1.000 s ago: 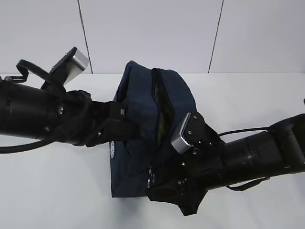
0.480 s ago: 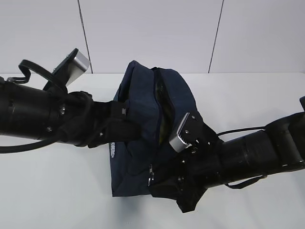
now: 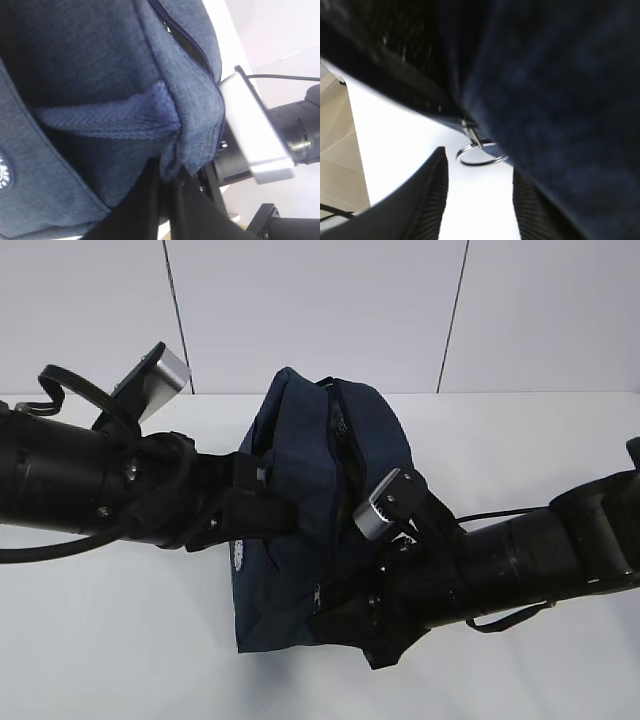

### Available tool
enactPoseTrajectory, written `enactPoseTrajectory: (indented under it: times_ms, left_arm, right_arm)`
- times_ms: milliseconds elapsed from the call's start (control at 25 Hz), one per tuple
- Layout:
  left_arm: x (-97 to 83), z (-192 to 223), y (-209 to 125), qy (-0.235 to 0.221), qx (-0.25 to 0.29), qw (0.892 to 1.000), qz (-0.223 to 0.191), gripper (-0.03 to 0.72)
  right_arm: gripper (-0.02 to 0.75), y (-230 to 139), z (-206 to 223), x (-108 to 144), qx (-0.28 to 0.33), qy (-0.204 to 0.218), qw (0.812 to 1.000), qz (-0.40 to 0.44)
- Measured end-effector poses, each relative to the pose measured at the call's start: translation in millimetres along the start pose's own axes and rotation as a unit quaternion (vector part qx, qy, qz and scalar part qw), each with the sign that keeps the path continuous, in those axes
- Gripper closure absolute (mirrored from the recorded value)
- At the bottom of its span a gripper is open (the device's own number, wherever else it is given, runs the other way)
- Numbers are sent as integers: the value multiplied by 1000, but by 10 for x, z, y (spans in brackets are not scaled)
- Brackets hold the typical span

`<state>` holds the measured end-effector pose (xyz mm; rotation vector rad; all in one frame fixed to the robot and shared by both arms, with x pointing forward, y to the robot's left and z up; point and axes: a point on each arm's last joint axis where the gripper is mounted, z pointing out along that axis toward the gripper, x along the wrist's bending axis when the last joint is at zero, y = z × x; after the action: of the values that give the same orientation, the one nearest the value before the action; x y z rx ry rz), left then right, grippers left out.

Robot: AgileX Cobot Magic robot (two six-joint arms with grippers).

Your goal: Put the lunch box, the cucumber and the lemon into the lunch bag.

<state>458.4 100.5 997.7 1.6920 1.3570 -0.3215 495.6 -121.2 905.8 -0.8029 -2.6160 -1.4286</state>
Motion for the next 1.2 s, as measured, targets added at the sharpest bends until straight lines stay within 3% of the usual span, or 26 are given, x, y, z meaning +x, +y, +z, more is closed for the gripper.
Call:
enactPoseTrajectory:
  times_ms: [120,320,760,1200]
  left_arm:
    - [-1,0,-1,-1,0,1000,0,691]
    - [-2,0,-1,-1,1,1000,0,691]
    - [-6,0,-5,-3,3,1000,0,691]
    - [-6,0,-5,-3,3,1000,0,692]
  right_arm:
    - [404,50,6,-22,-5,-2,1000,1]
    - [404,86,78,108,-9,27,1000,6]
    - [405,28,106,45,28,-27,999,-1]
    - [463,116,114,76,6,-2,1000,-6]
